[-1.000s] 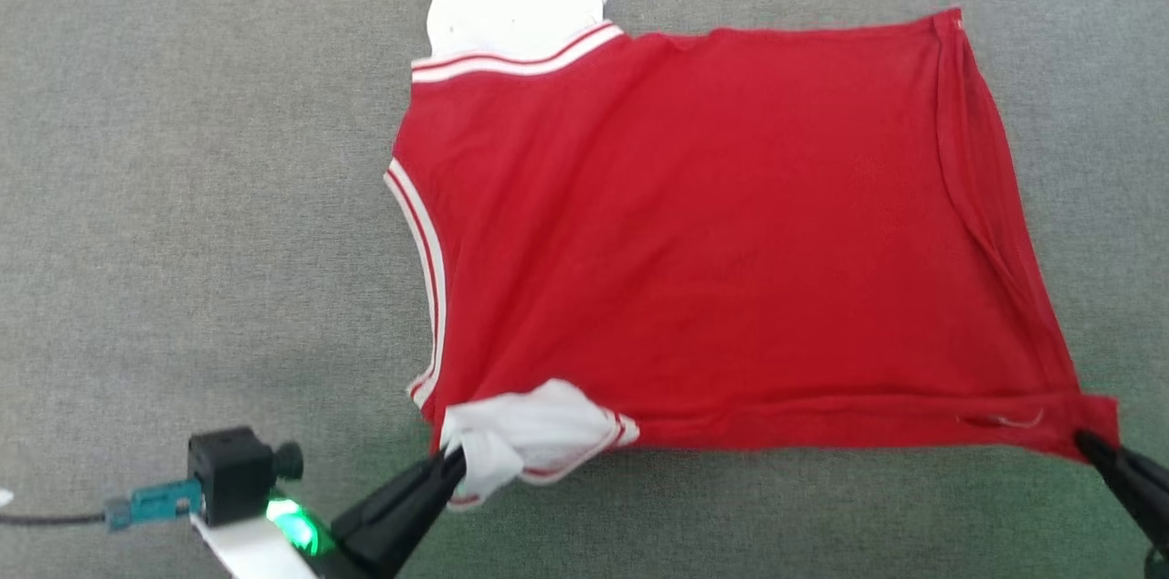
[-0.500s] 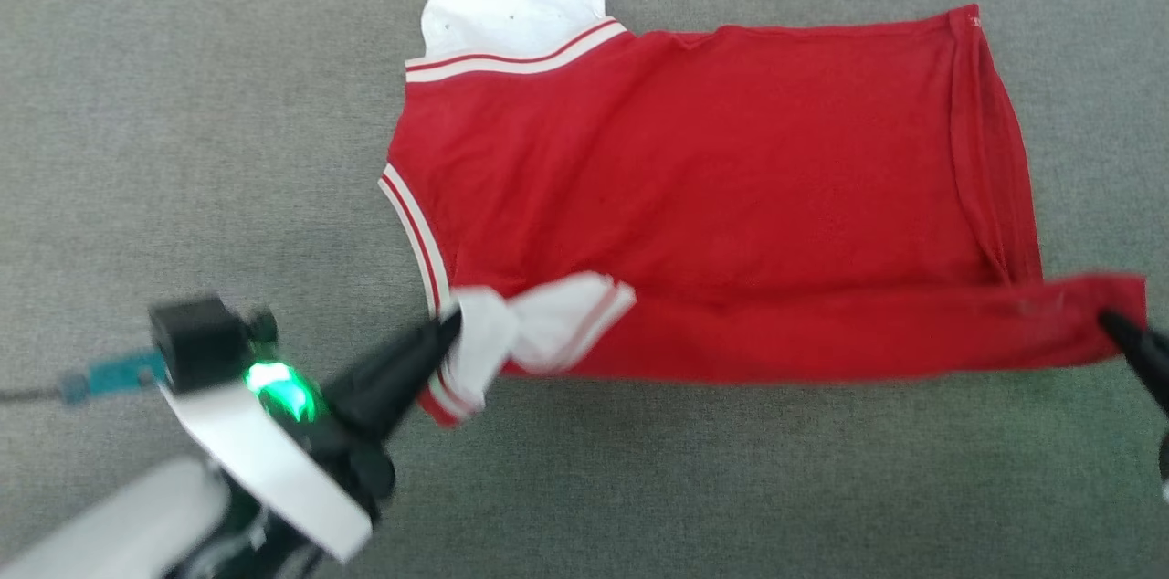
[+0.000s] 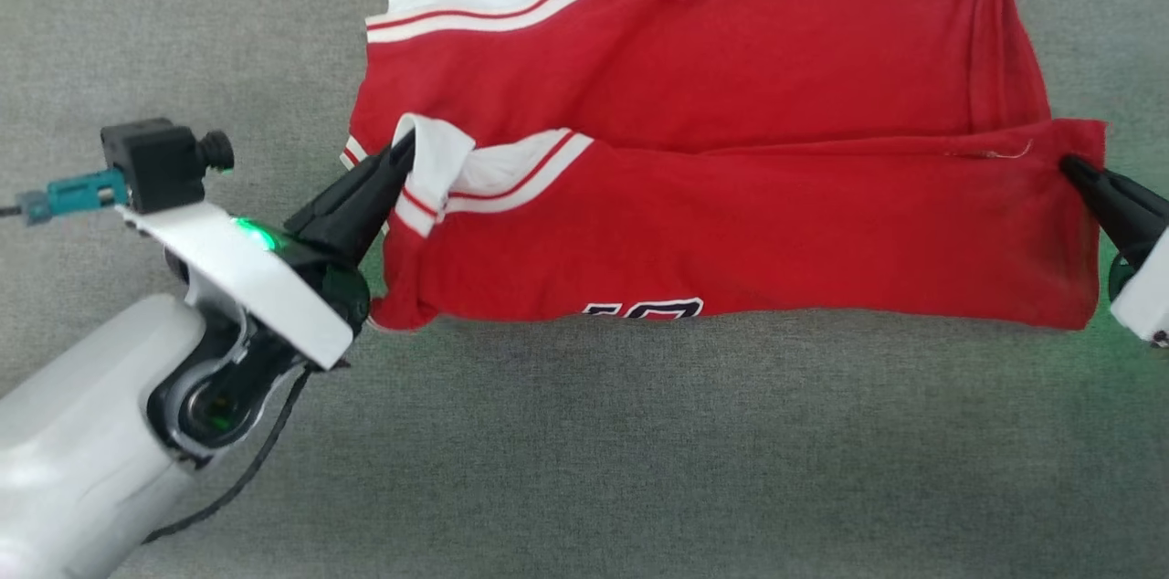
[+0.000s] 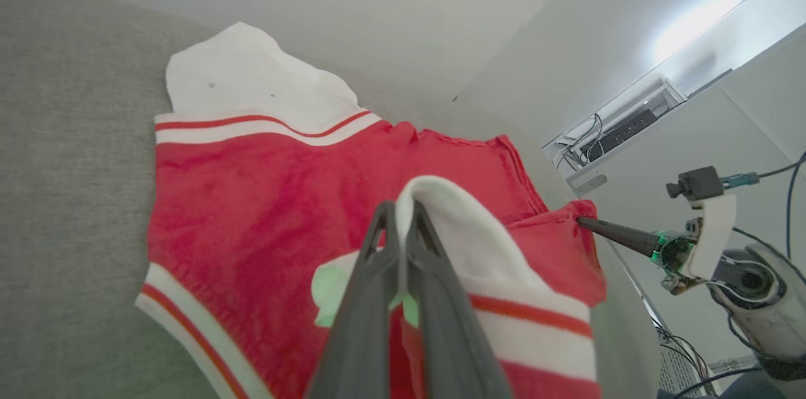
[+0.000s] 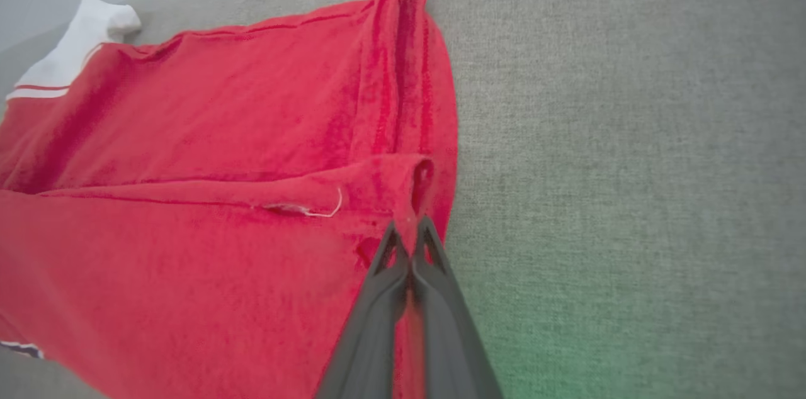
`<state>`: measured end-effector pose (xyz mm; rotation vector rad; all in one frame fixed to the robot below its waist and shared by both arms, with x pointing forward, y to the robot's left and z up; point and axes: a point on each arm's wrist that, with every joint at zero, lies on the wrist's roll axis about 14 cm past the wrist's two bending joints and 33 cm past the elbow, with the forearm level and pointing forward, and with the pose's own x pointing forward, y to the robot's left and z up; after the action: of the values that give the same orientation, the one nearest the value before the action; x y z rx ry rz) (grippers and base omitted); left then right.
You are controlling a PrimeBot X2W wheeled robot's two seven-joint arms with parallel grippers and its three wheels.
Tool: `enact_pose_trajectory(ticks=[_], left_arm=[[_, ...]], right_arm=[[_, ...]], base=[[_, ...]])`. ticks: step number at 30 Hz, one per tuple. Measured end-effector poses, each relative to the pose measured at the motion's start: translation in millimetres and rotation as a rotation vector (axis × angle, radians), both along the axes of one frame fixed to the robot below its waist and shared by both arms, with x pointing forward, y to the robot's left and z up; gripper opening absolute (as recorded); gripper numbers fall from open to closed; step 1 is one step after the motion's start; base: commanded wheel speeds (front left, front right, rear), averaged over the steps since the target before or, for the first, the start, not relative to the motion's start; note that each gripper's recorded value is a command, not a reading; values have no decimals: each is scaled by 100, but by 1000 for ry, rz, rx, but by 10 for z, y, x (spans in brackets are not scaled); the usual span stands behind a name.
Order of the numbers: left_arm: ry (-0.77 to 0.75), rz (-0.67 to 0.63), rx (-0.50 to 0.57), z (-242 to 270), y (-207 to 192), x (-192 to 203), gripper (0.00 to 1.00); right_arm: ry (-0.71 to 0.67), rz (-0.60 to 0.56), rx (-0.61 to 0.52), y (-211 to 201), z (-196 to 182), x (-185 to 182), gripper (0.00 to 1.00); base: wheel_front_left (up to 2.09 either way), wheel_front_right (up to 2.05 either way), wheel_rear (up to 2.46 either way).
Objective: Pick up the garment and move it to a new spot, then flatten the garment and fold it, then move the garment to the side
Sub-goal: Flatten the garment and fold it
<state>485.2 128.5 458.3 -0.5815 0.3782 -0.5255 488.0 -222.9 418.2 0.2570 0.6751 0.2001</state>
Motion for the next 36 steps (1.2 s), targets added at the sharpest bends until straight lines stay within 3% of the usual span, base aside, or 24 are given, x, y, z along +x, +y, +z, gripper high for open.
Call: enact_pose_trajectory(ticks=[9, 10, 11, 12, 13, 25, 31, 36], left_arm=[[94, 14, 66, -399, 71, 104, 0], [96, 14, 74, -414, 80, 112, 16], [95, 9, 84, -424, 77, 109, 43], [86, 0, 99, -416, 75, 106, 89], [71, -4, 116, -393, 89, 108, 100], [-167, -138, 333, 417, 254, 22, 100], [100, -290, 499, 50, 389, -484, 100], [329, -311, 511, -357, 496, -740, 100]], right_arm=[[29, 7, -6, 37, -246, 44, 0], [24, 7, -9, 34, -246, 47, 1], [14, 6, -11, 34, -233, 55, 41], [2, 7, -14, 35, -208, 61, 72], [-15, 3, -14, 31, -174, 69, 100], [-226, -6, -53, -38, 477, 40, 100], [-265, -3, -45, 1, 648, -67, 100], [-273, -5, -41, 9, 666, -83, 100]], base=[[0, 0, 0], [0, 0, 0], [0, 0, 0], [0, 0, 0], [0, 0, 0], [0, 0, 0], [0, 0, 0], [0, 0, 0]])
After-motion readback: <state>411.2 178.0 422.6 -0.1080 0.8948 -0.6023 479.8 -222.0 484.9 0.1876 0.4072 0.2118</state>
